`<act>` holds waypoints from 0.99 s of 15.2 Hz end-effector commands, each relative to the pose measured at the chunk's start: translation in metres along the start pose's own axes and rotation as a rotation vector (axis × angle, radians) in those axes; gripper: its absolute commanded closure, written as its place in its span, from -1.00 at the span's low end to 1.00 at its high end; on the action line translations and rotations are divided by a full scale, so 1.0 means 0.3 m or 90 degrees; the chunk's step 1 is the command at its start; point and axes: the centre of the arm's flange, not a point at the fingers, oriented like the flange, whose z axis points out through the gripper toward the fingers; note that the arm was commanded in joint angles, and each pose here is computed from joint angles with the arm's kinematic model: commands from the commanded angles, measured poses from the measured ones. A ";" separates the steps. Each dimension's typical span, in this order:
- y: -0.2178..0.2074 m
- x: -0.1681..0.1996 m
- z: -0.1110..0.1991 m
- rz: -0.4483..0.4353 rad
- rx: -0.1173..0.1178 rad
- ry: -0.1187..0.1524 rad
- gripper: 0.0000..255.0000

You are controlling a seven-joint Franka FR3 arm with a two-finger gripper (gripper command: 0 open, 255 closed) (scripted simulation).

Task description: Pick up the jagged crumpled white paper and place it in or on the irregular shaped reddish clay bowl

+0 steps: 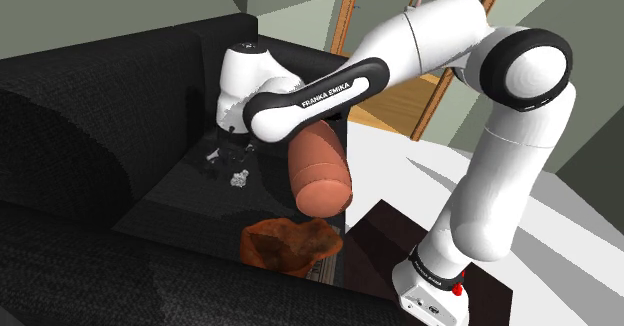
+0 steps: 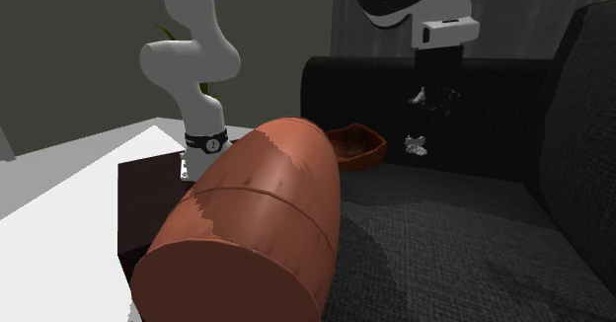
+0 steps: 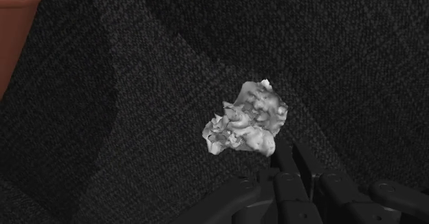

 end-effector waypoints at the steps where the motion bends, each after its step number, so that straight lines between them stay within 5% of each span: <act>1: -0.004 0.004 -0.034 0.000 0.000 0.000 1.00; 10: -0.009 0.020 -0.178 0.000 0.000 0.000 1.00; 15: 0.002 -0.199 -0.186 0.000 0.000 0.000 1.00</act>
